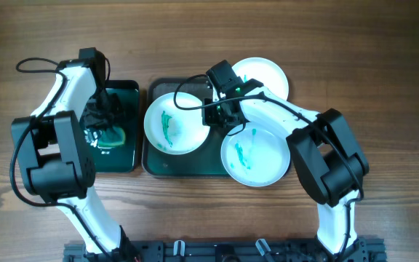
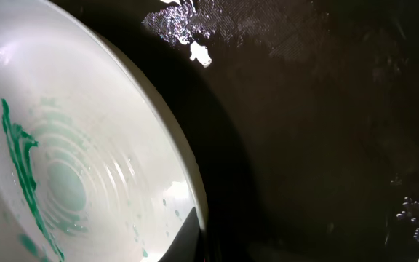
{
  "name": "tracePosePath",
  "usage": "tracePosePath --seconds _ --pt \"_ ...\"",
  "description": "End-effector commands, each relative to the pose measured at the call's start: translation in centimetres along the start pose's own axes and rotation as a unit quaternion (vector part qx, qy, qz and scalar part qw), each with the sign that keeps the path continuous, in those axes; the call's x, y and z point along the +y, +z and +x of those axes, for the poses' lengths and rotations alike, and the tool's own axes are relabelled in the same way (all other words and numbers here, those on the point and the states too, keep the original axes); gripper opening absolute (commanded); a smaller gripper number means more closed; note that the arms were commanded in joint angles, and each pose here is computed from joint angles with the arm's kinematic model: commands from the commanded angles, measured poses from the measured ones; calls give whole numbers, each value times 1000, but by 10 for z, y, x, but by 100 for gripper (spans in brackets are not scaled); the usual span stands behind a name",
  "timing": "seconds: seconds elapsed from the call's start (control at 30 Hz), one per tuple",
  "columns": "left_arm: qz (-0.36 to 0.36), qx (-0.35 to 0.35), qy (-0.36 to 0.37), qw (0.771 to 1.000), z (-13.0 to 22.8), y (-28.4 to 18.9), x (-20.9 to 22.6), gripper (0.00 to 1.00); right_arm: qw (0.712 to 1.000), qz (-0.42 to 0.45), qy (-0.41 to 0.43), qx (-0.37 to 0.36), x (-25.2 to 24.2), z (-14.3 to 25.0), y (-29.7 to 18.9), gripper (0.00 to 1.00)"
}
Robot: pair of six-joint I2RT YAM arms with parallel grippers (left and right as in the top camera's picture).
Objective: Clean dirty plates on tray and stack at the side
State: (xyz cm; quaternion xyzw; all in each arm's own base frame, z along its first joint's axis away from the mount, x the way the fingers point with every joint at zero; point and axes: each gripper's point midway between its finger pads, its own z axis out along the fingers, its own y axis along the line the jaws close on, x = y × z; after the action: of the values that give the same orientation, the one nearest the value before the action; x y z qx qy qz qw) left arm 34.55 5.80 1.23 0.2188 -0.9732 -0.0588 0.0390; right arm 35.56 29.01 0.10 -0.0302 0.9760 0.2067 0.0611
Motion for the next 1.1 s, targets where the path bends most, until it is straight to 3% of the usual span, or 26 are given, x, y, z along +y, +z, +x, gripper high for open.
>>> tracePosePath --seconds 0.0,0.13,0.23,0.33,0.53,0.77,0.9,0.93,1.0,1.07 --pt "-9 1 3 1000 0 4 3 4 1000 20 9 10 -10 4 17 4" --pt "8 -25 9 1000 -3 -48 5 4 1000 2 7 13 -3 4 17 4" --pt "120 -98 22 988 -3 -124 -29 4 1000 2 9 14 -4 4 17 4" --pt "144 -108 41 983 18 -144 -61 4 999 9 37 30 -14 9 14 4" --pt "134 -67 86 985 53 -96 -130 4 997 35 54 40 -31 12 11 4" --pt "48 5 71 996 62 -3 -134 4 997 34 53 40 -31 12 11 4" --pt "64 33 104 992 79 21 -160 4 997 34 52 41 -31 12 11 4" --pt "114 52 147 981 93 17 -182 4 997 34 52 41 -31 12 11 4" --pt "279 101 272 915 134 -9 -237 4 997 34 52 41 -31 12 11 4" --pt "297 93 284 907 134 -13 -245 4 997 34 52 40 -31 12 11 4"
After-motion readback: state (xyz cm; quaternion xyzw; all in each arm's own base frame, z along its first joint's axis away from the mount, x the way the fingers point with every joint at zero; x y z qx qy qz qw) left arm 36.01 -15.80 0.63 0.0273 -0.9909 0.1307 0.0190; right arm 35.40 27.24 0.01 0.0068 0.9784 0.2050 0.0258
